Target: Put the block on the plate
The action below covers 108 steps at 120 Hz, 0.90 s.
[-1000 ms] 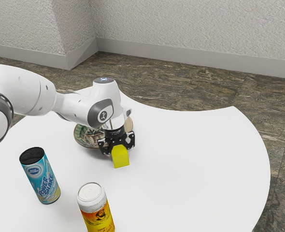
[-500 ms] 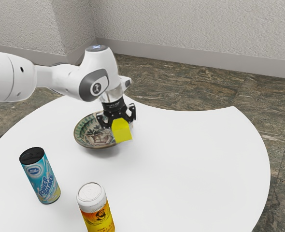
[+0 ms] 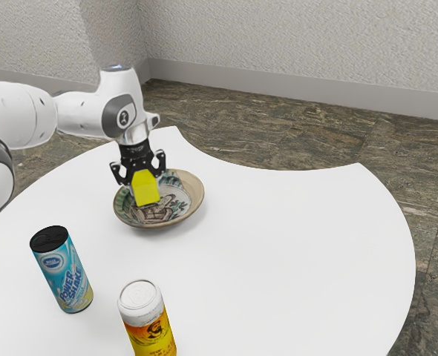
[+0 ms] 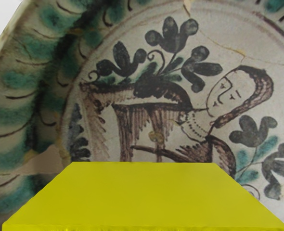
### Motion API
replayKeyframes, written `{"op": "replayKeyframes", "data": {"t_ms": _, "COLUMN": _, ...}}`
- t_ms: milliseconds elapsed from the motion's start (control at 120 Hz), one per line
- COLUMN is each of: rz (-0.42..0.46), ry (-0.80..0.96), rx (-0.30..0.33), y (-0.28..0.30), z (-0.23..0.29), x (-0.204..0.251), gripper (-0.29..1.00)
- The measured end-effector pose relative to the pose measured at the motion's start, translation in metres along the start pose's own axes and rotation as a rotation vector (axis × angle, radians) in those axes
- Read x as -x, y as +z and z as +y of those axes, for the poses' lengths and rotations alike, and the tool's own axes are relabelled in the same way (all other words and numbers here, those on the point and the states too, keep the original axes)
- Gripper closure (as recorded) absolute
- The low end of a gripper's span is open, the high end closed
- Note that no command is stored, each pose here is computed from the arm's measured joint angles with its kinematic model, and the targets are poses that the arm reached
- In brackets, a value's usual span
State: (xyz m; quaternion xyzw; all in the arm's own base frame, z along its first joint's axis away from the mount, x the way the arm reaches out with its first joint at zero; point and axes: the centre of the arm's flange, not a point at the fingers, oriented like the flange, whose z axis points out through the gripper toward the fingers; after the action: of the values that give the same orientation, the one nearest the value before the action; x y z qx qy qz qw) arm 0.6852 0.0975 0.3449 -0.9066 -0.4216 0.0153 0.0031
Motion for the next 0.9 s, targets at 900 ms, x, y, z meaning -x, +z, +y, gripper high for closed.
{"op": "replayKeyframes", "data": {"t_ms": 900, "rz": -0.017, "ry": 0.163, "rx": 0.056, "y": -0.028, "z": 0.028, "x": 0.001, "gripper": 0.05}}
